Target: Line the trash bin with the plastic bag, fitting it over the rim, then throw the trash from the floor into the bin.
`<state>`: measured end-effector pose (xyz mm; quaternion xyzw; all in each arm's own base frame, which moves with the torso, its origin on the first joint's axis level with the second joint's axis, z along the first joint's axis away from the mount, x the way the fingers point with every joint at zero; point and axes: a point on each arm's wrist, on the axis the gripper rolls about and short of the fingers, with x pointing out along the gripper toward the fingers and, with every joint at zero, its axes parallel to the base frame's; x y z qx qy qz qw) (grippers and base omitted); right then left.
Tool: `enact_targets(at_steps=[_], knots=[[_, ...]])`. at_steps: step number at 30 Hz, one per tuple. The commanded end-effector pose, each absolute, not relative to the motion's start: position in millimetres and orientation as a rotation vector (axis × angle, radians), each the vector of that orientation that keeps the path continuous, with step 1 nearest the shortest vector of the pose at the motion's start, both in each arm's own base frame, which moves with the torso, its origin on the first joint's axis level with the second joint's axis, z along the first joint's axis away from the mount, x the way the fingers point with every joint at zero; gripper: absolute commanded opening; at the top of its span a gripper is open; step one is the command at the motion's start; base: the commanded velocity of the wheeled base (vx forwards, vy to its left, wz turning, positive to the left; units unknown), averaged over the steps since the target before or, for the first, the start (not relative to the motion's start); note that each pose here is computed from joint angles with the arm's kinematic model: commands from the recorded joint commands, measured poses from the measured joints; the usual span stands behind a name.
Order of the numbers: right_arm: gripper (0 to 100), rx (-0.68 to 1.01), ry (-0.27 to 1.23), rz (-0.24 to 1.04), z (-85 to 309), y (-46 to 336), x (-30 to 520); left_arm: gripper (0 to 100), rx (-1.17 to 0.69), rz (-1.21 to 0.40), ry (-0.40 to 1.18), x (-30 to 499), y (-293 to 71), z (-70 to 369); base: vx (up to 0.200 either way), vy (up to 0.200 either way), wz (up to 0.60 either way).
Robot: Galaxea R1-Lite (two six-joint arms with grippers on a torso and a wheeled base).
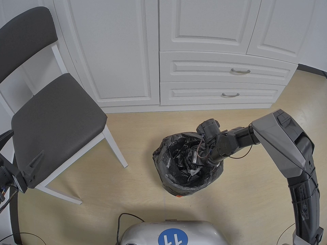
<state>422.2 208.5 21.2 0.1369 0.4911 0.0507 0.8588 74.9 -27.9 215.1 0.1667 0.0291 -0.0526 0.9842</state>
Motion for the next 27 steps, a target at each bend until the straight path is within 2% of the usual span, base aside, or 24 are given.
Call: enact_targets(at_steps=[1,10,18,27], knots=[[0,0.293,1.034,0.144,31,216,414,100,0.340,-0.101,0.069,76,-28,214,0.000,0.000,0.00],[0,0.330,1.049,0.199,45,220,406,100,0.344,-0.076,0.077,77,-28,214,0.000,0.000,0.00],[0,0.315,1.077,0.191,27,222,408,100,0.349,-0.050,0.090,79,-28,213,0.000,0.000,0.00],[0,0.326,1.064,0.194,30,222,409,100,0.349,-0.050,0.090,79,-28,213,0.000,0.000,0.00]])
